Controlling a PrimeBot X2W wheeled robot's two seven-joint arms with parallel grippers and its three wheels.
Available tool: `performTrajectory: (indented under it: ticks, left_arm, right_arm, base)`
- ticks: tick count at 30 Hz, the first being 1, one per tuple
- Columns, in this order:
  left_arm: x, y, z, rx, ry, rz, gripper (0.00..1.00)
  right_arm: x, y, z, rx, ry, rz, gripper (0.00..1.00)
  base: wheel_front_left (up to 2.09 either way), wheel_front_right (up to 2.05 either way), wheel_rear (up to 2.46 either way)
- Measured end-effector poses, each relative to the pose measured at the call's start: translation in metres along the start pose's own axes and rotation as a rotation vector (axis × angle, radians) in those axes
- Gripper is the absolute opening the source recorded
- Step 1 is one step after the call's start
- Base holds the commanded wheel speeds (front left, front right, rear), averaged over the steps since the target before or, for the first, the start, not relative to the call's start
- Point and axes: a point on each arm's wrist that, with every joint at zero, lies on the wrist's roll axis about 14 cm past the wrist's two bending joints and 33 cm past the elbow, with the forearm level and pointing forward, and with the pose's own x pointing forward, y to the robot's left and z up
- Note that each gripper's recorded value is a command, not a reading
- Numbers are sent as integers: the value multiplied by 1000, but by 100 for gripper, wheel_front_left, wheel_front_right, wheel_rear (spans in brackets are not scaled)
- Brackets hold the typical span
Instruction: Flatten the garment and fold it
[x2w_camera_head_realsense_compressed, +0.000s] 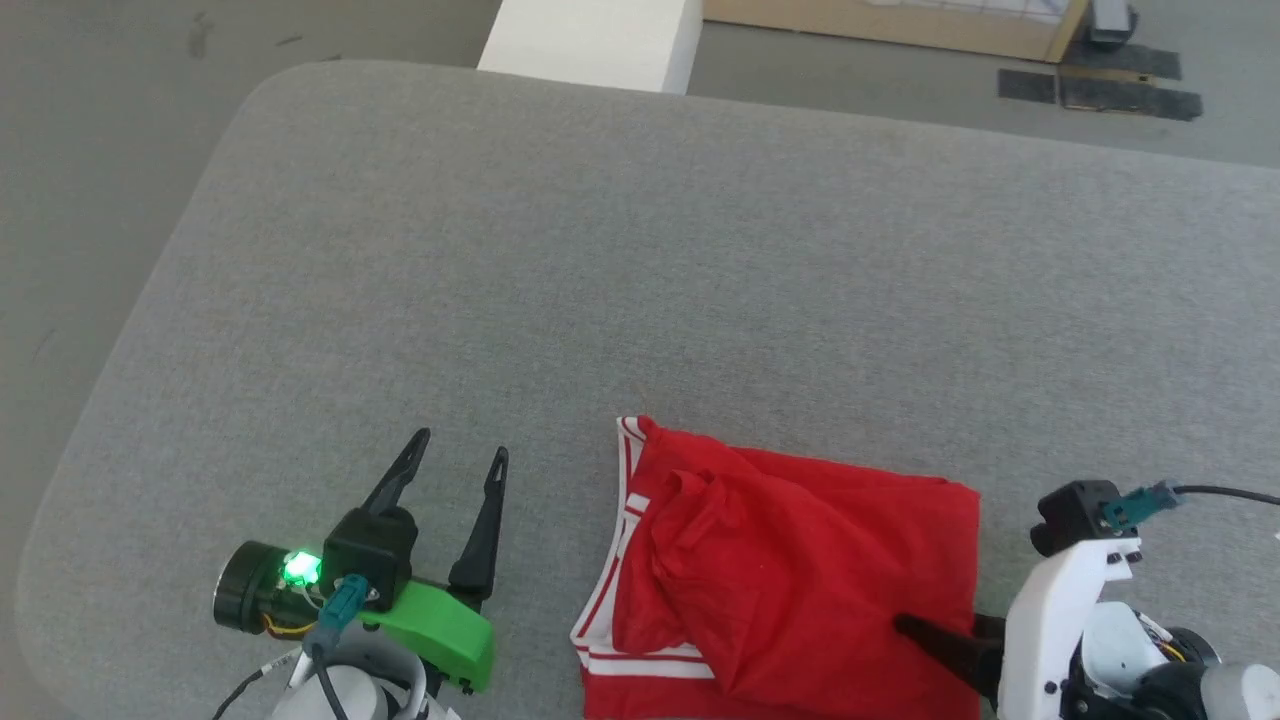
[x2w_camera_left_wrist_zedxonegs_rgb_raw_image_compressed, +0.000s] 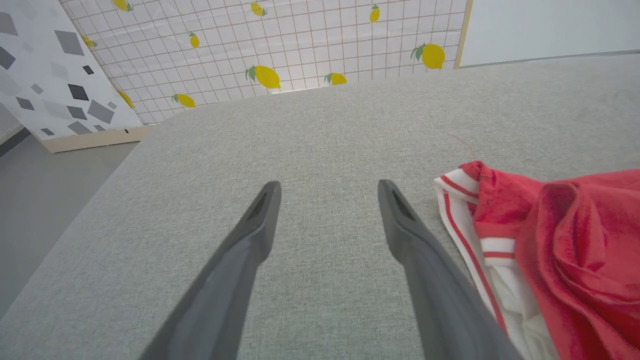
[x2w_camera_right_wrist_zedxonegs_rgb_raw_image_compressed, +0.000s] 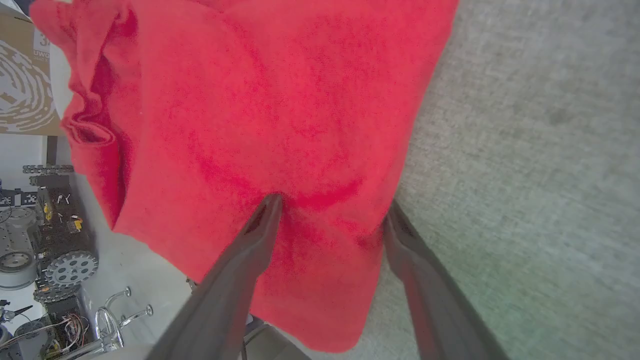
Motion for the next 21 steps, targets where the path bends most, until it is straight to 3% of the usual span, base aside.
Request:
performTrajectory:
  ticks: [8, 10, 11, 17, 20, 21]
  left_arm:
    - [-5, 12, -8, 9, 22, 42, 100]
    - [-6, 13, -9, 9, 27, 49, 100]
    - [-7, 14, -11, 9, 30, 53, 100]
    - [-7, 12, -8, 7, 19, 50, 100]
    - [-5, 6, -4, 0, 7, 27, 100]
    - [-3, -2, -3, -6, 4, -1, 100]
  right_arm:
    - [21, 10, -2, -32, 78, 12, 100]
    - [24, 12, -2, -40, 86, 14, 4]
    - [25, 13, -2, -51, 89, 15, 0]
    - [21, 18, 1, -126, 73, 13, 0]
    - [12, 16, 11, -244, 48, -19, 0]
    - [2, 12, 24, -352, 17, -59, 0]
  base:
    - [0, 0, 0]
    - [0, 0, 0]
    - [0, 0, 0]
    - [0, 0, 0]
    - [0, 0, 0]
    - [0, 0, 0]
